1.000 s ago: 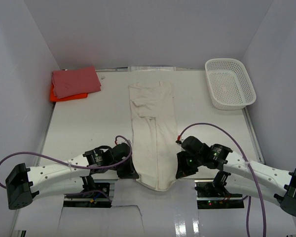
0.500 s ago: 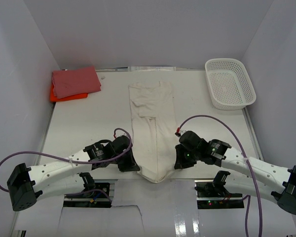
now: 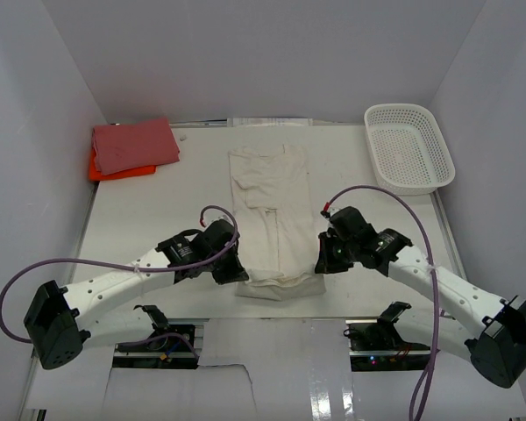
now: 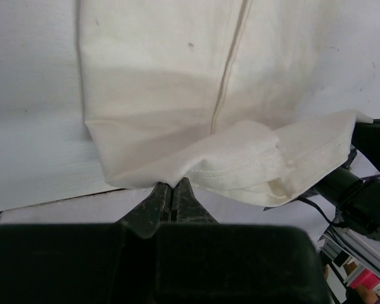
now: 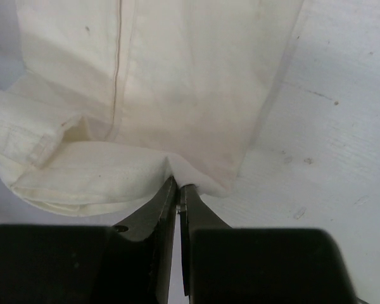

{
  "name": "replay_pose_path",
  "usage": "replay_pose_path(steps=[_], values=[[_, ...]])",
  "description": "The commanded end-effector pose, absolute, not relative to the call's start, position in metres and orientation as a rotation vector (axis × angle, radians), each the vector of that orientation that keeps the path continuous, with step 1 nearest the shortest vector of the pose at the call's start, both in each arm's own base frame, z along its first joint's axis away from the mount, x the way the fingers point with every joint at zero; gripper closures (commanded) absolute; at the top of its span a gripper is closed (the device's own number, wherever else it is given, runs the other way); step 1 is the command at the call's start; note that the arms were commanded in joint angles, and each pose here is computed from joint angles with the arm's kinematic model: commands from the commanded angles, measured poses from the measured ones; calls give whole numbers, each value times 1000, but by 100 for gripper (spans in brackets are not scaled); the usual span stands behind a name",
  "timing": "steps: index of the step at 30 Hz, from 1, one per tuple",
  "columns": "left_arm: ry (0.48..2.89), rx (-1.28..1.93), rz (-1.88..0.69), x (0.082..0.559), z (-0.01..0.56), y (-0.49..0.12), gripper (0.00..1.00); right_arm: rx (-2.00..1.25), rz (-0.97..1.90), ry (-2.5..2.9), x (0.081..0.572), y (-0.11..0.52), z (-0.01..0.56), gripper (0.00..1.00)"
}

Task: Fold and stack the t-shirts
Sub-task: Fold the folded rectangular tshirt in 1/3 of the way

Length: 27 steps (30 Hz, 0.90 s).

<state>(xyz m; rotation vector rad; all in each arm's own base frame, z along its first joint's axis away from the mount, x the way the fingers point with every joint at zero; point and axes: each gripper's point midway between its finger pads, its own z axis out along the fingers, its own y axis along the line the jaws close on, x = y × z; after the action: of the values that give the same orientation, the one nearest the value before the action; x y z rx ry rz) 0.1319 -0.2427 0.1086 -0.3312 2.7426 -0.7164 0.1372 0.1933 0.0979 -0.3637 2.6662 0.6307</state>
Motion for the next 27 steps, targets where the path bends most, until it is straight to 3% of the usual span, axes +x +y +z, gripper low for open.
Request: replay_pose_path(steps=[1, 12, 27], values=[[2679, -344, -702, 155, 120, -239, 100, -434, 734, 2543, 167, 209, 123, 92], [2588, -425, -690, 219, 115, -231, 100, -485, 795, 2500, 215, 229, 125, 92], [2519, -429, -783, 272, 127, -241, 100, -434, 779, 2476, 276, 228, 135, 92]])
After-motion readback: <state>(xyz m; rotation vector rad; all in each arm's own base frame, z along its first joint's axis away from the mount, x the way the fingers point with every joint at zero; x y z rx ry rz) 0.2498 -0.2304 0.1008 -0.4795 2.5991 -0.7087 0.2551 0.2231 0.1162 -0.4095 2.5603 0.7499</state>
